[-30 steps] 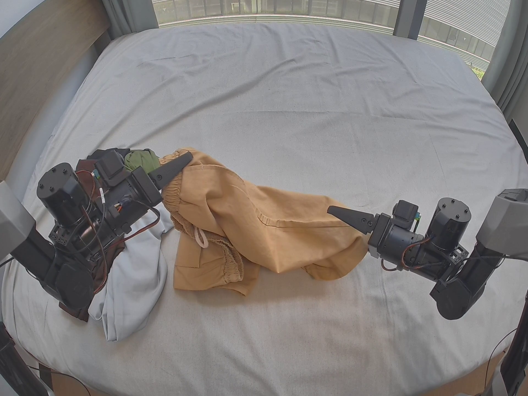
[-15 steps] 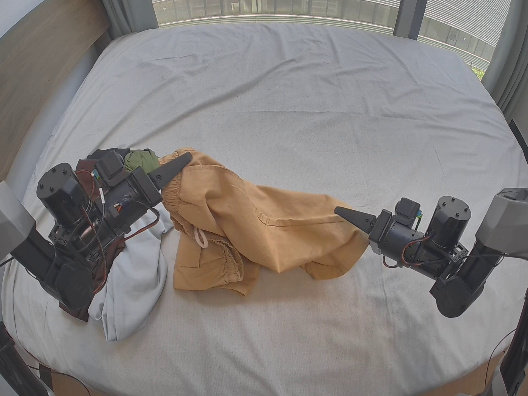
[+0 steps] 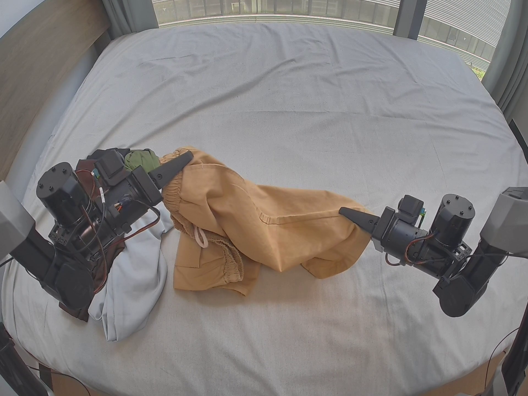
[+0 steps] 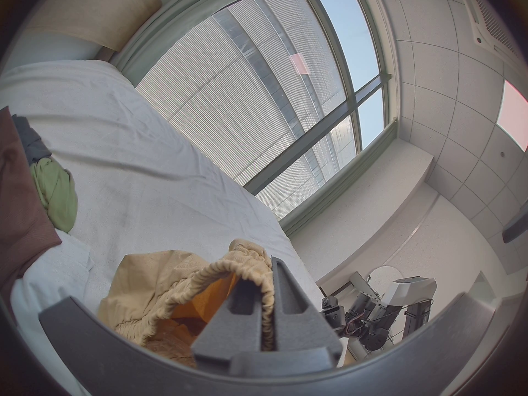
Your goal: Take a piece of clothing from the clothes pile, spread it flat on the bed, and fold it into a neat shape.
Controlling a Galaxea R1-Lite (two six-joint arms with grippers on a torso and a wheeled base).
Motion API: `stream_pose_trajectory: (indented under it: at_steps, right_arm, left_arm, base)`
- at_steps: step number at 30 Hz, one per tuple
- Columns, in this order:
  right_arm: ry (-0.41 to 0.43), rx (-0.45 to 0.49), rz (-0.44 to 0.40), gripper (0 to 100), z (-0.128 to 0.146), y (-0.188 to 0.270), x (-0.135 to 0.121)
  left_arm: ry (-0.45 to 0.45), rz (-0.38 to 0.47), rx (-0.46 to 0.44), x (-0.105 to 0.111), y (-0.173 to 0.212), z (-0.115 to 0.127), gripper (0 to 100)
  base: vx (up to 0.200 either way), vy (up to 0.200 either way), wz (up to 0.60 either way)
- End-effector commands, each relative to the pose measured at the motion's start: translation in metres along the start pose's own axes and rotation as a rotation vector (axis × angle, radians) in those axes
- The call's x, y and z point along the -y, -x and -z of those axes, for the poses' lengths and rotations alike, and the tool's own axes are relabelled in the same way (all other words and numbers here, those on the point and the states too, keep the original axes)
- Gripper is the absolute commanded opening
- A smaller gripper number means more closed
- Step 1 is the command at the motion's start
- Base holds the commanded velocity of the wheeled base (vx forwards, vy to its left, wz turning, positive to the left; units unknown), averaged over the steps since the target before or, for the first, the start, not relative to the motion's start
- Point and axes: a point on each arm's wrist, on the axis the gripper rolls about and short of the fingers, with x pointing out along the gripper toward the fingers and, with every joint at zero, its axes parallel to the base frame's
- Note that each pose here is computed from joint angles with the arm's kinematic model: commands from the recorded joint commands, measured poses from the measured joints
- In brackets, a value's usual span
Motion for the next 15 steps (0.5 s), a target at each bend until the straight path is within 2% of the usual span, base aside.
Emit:
stream_pose_trajectory:
  at_steps: [1, 3, 8, 15]
  right_arm:
    - [0.033, 0.028, -0.043, 0, -0.009, 0.011, -0.022]
    - [0.054, 0.04, -0.056, 0, -0.013, 0.016, -0.03]
    - [0.169, 0.079, -0.064, 0, -0.024, 0.024, -0.036]
    - [0.253, 0.095, -0.07, 0, -0.028, 0.029, -0.042]
  left_arm:
    - [-0.02, 0.051, 0.03, 0.017, -0.001, -0.01, 0]
    - [-0.034, 0.085, 0.049, 0.03, -0.001, -0.017, 0]
    - [-0.052, 0.152, 0.069, 0.054, 0.001, -0.024, 0]
    - [-0.088, 0.158, 0.074, 0.058, 0.005, -0.025, 0]
  base:
    - [0.0, 0.0, 0.0]
    - [0.0, 0.0, 0.0]
    - [0.0, 0.0, 0.0]
    - [0.0, 0.0, 0.0]
